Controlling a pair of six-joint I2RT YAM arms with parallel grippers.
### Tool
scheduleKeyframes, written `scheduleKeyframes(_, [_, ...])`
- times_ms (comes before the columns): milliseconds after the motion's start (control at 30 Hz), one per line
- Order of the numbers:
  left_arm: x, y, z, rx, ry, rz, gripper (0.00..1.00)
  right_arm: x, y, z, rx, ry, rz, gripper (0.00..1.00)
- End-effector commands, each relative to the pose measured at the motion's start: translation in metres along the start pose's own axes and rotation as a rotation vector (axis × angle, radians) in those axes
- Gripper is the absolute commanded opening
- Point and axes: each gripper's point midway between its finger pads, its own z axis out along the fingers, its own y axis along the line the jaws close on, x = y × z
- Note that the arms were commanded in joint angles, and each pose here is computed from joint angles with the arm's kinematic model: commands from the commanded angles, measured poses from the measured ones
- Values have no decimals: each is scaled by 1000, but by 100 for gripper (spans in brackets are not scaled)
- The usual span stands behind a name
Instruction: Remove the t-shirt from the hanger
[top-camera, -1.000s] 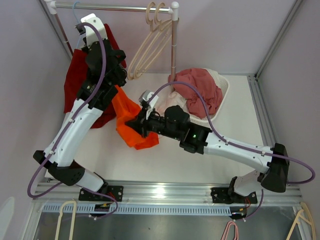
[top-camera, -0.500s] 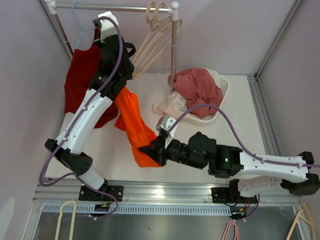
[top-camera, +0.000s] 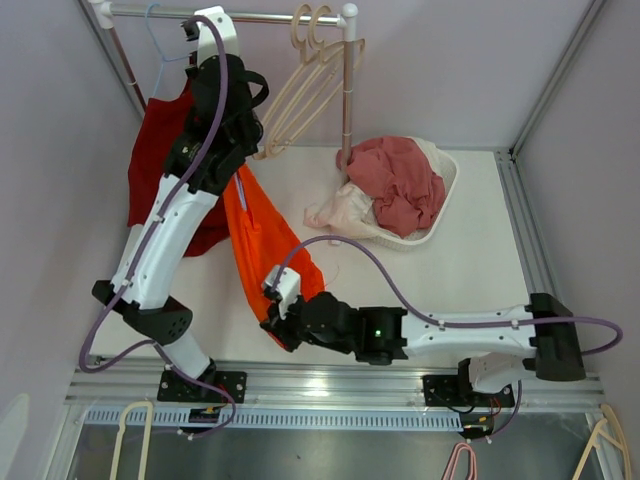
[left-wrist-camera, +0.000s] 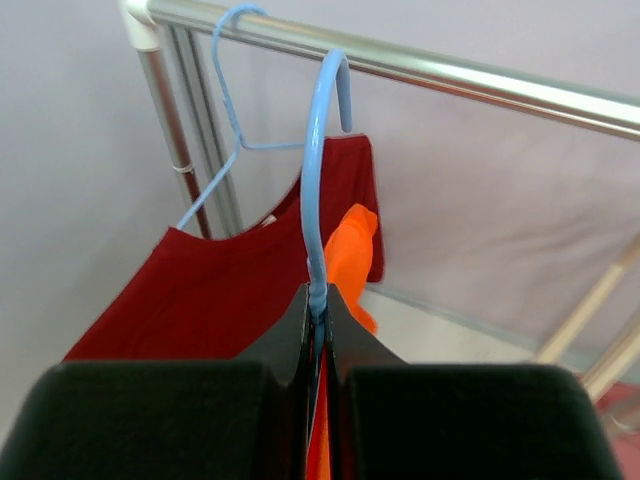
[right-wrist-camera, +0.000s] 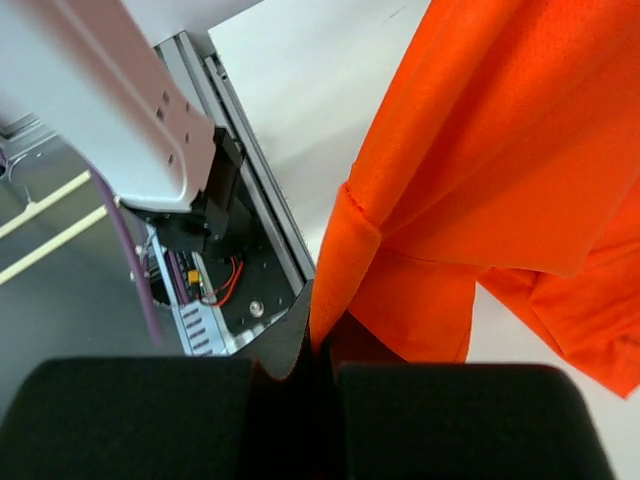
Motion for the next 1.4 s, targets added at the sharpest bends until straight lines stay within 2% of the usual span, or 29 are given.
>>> scheduleKeyframes(0, [-48,17,-23,103,-41,-170,1,9,23,16,-101,68,28,0])
scheduleKeyframes(167, [-37,23,-69,297,67,-267,1,-17,-34,33,8,31,73,0])
scheduleKeyframes(300, [-18,27,-117,526,195,-274,1,-39,-90,29,137,-6,120,0])
scheduleKeyframes(433, [17,44,-161,669,346,-210,1,-65,-129,17,219,-55,134,0])
scheduleKeyframes(533, [44,67,-184,700,421,-151,1,-75,-149,12,289,-66,139,0])
scheduleKeyframes(633, [60,97,-209,739,468,-102,1,-68,-175,15,358,-19,161,0])
scheduleKeyframes(733, [67,114,-243,866,518,-54,1,-56,-194,21,383,18,193,0])
scheduleKeyframes(833, [70,129,-253,868,504,-82,1,-52,-178,31,284,29,184,0])
scheduleKeyframes(900, [69,138,-251,840,480,-104,1,-45,-163,38,208,50,188,13])
scheduleKeyframes(933, [64,138,-252,847,460,-121,1,-38,-151,41,150,73,194,27])
scheduleKeyframes(1033, [62,131,-255,887,438,-143,1,-33,-142,40,107,58,203,21])
scheduleKeyframes(1167, [56,129,-250,887,385,-173,1,-5,-143,36,72,118,201,21])
scheduleKeyframes(1367, [33,171,-225,661,222,-290,1,38,-167,47,167,202,261,27])
